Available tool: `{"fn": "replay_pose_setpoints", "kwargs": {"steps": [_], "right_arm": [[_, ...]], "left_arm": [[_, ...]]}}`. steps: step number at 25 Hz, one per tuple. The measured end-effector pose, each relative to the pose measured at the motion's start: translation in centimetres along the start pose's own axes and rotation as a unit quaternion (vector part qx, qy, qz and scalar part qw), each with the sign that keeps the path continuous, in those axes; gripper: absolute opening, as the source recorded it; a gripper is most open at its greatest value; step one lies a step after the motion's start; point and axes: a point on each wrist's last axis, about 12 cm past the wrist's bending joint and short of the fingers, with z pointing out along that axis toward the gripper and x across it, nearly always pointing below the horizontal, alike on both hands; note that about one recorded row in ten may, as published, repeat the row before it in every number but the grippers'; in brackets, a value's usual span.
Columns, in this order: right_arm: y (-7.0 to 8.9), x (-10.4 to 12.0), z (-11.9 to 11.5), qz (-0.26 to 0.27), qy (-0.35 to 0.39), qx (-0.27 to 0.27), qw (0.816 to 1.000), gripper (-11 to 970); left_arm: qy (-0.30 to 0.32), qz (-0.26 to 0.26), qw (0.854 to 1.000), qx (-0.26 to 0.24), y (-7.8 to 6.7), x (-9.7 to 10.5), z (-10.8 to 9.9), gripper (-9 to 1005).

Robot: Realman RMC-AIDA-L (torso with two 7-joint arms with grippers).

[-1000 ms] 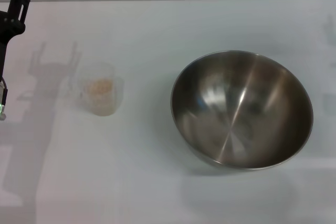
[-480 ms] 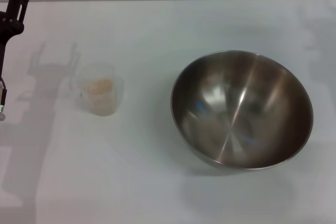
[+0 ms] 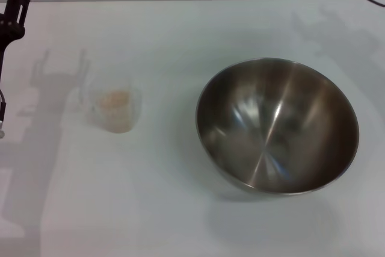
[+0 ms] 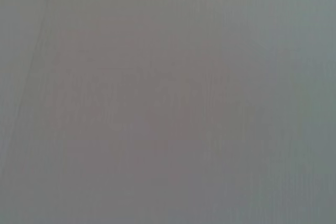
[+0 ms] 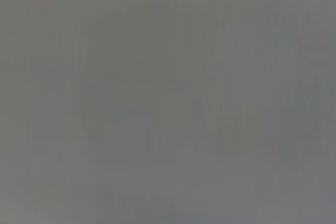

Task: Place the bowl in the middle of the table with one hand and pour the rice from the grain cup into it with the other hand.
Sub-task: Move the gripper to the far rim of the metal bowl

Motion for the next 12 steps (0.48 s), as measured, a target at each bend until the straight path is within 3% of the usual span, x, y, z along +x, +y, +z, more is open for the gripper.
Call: {"fn": "replay_pose_setpoints", "kwargs": {"steps": [5, 8, 12], "right_arm": [[0.1, -2.4, -2.2, 0.011, 0.113, -0.044, 0.993, 694], [0.2, -3.3, -3.6, 0.023, 0.201, -0.081, 0.976, 694], [0.6, -3.3, -4.0, 0.016, 0.245, -0.104, 0.964, 693]], "left_arm": [[-0.001, 0.000, 1.000, -0.002, 0.1, 0.0, 0.0, 756], [-0.001, 0.000, 1.000, -0.003, 0.1, 0.0, 0.1, 755], [-0.003, 0.002, 1.000, -0.003, 0.2, -0.1, 0.2, 755]]}}
